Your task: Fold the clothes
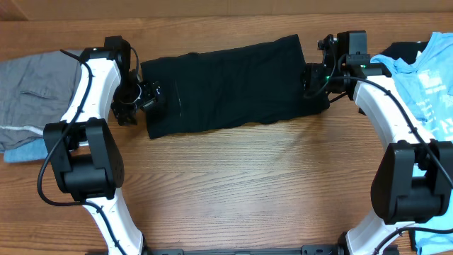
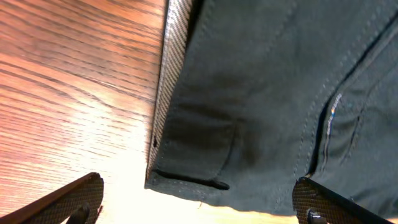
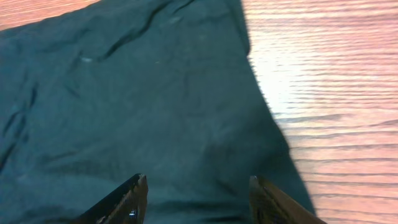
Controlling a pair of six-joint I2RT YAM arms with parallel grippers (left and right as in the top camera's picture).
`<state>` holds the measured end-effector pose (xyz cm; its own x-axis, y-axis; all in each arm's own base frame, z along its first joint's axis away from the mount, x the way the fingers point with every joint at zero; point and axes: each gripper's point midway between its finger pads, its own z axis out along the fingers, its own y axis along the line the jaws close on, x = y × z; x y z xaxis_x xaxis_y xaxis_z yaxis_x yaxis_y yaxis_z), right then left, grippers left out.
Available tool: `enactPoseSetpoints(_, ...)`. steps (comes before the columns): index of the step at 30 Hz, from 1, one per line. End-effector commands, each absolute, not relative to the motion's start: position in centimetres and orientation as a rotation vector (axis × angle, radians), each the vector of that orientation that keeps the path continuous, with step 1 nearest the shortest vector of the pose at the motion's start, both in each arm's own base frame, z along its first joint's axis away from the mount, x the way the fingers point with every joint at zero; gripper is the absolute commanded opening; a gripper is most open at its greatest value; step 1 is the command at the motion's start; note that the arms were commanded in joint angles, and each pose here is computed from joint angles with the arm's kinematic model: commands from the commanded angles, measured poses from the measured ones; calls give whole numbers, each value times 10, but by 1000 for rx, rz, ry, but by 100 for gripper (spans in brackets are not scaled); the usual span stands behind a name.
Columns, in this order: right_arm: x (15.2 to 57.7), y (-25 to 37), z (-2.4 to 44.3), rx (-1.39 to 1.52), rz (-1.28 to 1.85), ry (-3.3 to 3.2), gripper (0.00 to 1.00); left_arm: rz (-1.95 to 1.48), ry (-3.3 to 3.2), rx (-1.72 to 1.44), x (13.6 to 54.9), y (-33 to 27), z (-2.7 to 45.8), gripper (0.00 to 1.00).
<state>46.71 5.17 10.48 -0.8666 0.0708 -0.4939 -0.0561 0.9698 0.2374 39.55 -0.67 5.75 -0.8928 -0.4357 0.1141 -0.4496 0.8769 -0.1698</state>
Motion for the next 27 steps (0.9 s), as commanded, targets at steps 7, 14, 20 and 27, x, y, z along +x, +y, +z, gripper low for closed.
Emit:
enactPoseSetpoints(7,468,45,27,46,295,2729,55,321,-2899,720,376,-16,23,100)
enactPoseSetpoints(14,466,45,19,49,294,2751,52,374,-2900,719,369,-25,-3,100)
enactPoseSetpoints(20,448,44,6,108,302,2838,18,405,-2926,642,368,-30,-9,48)
enactPoseSetpoints(27,386,42,-5,358,294,3089,4,301,-3062,596,390,-12,-13,14)
